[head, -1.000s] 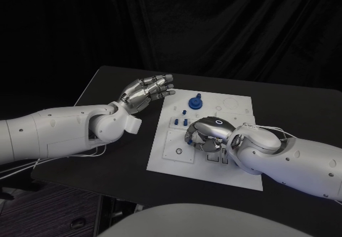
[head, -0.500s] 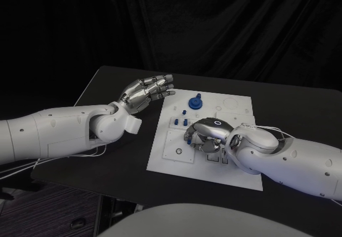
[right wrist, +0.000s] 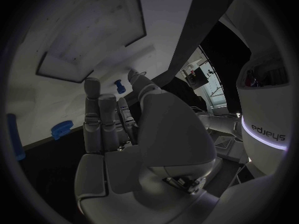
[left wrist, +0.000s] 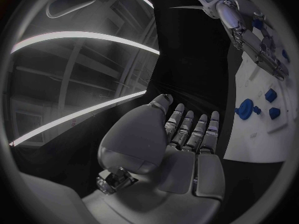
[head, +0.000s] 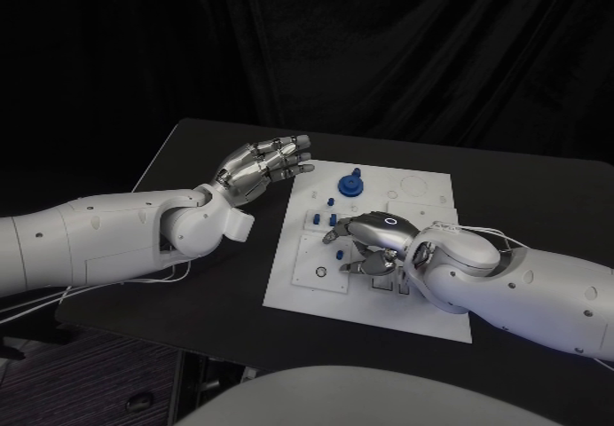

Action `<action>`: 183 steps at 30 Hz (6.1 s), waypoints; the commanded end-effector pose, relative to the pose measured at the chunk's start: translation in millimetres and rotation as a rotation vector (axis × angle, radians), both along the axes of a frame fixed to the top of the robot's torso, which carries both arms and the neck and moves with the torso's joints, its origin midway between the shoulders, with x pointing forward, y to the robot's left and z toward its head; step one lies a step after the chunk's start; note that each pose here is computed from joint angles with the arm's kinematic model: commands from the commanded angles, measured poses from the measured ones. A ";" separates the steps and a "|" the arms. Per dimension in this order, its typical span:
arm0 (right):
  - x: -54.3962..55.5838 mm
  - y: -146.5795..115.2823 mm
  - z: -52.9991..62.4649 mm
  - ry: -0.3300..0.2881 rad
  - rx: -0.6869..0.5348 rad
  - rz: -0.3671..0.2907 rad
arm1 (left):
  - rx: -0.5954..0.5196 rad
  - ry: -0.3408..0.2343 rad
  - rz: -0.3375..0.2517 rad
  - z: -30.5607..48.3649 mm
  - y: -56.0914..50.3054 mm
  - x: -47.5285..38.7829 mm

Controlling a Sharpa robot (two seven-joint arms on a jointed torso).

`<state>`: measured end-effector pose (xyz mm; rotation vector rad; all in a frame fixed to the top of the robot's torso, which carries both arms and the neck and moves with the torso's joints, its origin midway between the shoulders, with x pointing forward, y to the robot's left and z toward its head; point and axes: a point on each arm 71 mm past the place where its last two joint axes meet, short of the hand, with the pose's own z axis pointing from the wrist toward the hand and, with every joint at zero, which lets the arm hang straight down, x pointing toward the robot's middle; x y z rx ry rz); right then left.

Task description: Assemble the parts on the task board

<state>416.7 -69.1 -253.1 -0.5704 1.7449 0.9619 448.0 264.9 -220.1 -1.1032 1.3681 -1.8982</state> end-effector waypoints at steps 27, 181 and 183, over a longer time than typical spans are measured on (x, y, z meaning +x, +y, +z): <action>34.1 -146.8 93.8 -0.143 -0.105 -0.363 | -0.038 -0.031 0.024 3.1 4.0 -3.9; -17.9 25.1 23.5 -0.124 -0.048 0.213 | -0.038 0.037 -0.010 -21.7 0.8 -8.5; -18.2 25.4 22.1 -0.120 -0.051 0.212 | -0.038 0.038 -0.012 -22.0 0.5 -8.5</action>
